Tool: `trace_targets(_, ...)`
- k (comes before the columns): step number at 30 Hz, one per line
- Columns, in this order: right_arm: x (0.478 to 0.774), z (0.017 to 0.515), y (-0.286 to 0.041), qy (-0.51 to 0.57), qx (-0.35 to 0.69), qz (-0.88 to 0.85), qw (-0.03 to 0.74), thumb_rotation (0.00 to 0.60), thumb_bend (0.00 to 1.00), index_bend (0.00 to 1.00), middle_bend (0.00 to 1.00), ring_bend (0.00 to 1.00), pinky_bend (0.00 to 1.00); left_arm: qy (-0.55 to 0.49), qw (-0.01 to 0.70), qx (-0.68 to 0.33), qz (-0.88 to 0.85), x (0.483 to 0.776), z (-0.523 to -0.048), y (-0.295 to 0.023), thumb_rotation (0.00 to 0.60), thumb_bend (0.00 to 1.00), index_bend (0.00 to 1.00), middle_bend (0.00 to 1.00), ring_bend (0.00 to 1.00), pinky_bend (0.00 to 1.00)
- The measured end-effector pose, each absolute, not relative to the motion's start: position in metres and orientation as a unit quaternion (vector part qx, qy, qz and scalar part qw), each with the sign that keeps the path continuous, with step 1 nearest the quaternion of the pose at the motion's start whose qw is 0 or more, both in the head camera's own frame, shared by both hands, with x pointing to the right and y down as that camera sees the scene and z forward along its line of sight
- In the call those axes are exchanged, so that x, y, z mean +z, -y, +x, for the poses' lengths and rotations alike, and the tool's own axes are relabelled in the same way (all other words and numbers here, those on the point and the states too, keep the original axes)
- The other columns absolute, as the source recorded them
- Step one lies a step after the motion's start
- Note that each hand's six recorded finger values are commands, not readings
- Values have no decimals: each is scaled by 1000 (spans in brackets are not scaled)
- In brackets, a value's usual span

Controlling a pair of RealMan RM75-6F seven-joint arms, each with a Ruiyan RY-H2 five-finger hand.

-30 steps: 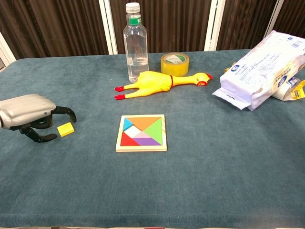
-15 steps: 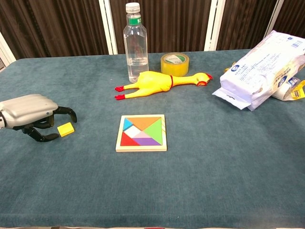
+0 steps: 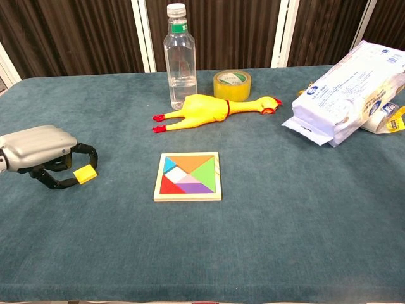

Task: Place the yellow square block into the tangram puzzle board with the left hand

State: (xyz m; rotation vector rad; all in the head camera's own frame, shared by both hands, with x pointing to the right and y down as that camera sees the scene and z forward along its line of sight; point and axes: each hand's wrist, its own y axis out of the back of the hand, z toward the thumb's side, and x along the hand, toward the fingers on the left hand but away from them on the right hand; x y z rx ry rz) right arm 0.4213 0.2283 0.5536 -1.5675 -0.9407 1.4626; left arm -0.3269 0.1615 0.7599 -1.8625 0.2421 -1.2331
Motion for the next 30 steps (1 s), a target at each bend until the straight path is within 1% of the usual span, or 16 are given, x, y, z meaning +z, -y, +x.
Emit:
trace_targets(5,553,421,-228,370,575,-617,389,600,170,0,0,0,0,-96,434,-492,-748,760,-326,-163,600,363,562,1000,1000,1000)
trace_targets(11,553,421,-228,371,574,-617,390,600,171,0,0,0,0,-100,437,-486,-750,758,-324,-164,600,363,630,1000,1000,1000)
trace_targets(25,553,420,-229,369,570,-622,389,600,170,0,0,0,0,-122,448,-472,-750,738,-312,-157,600,361,650,1000,1000,1000)
trace_targets(30,551,418,-230,366,563,-630,390,600,170,0,0,0,0,-121,457,-467,-748,727,-294,-160,600,360,649,1000,1000,1000)
